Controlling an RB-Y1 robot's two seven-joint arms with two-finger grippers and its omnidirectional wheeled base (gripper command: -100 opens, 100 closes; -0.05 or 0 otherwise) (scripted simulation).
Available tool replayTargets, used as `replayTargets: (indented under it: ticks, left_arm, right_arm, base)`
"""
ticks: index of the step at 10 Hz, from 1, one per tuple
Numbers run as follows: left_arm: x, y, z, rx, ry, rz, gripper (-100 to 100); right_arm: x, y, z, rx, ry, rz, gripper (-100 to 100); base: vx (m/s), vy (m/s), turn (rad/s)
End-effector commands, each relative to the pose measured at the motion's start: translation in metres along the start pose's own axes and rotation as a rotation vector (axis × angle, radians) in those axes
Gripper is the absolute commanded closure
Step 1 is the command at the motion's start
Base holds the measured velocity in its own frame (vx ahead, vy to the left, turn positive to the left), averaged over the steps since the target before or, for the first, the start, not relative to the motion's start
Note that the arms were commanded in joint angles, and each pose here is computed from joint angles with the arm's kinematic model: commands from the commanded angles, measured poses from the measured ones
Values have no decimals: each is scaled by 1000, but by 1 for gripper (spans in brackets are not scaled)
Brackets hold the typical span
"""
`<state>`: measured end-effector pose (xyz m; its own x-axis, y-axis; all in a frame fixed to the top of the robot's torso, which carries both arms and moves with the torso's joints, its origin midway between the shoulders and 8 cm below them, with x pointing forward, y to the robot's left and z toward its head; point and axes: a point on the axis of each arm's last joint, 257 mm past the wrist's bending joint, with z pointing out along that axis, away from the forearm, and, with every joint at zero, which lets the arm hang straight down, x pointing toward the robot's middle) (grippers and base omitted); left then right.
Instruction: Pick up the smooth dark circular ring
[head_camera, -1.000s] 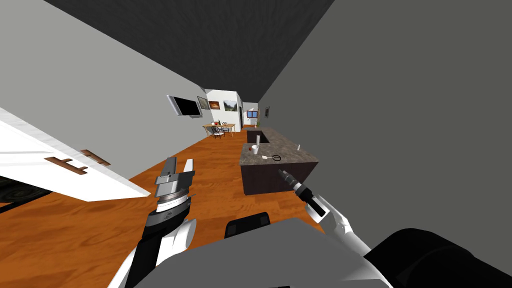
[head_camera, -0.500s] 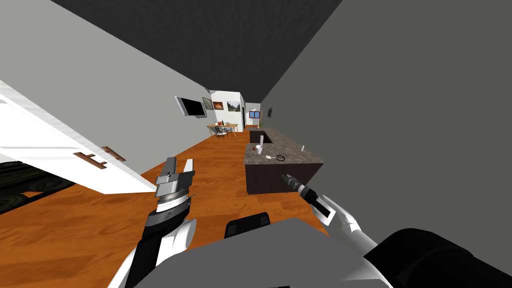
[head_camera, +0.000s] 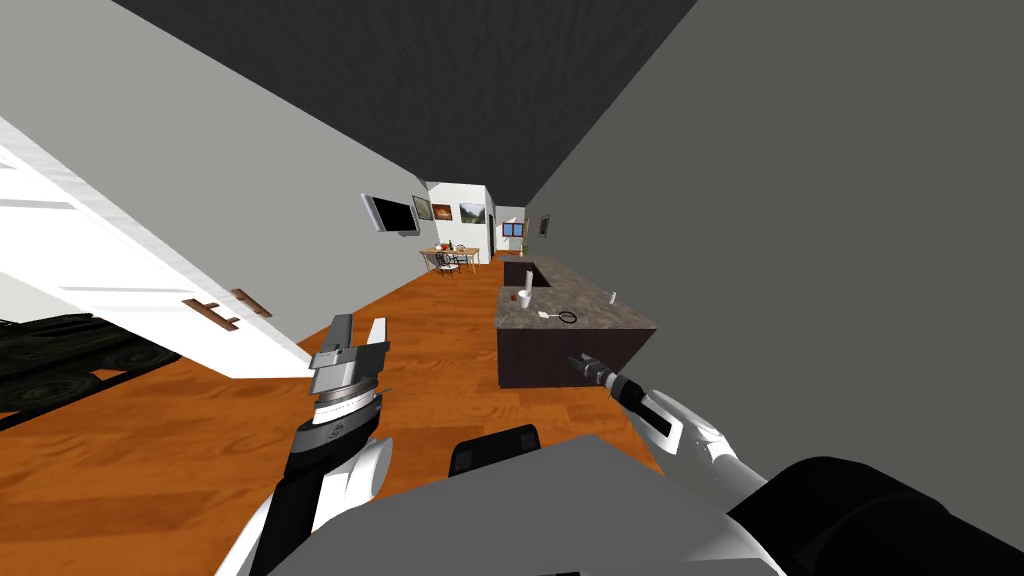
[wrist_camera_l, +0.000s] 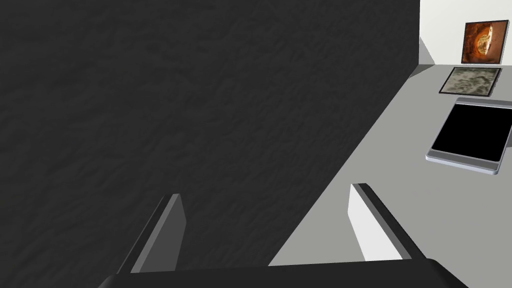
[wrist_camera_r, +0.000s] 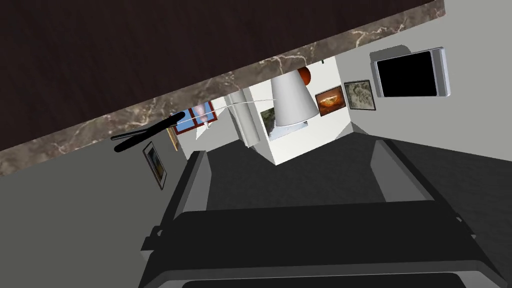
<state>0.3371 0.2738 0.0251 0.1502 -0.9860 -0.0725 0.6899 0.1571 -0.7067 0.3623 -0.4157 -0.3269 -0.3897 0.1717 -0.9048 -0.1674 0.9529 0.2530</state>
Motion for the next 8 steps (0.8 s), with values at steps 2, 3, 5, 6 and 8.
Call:
replayTargets:
  ticks: [2, 3, 5, 6, 8]
  left_arm:
    - [0, 0, 0, 0, 0, 0, 0]
    - [0, 0, 0, 0, 0, 0, 0]
    - [0, 0, 0, 0, 0, 0, 0]
    - [0, 0, 0, 0, 0, 0, 0]
    - [0, 0, 0, 0, 0, 0, 0]
  right_arm:
    - [25, -37, -17, 41, 123, -154, -100]
    - [27, -47, -21, 56, 137, -161, -100]
    - [43, -80, -41, 81, 243, -295, -100]
    - [43, -90, -46, 97, 258, -307, -100]
    - [47, -112, -60, 115, 316, -377, -100]
  base:
    - [32, 95, 131]
    - [37, 83, 33]
    - [50, 89, 100]
    - [49, 69, 65]
    - [55, 51, 68]
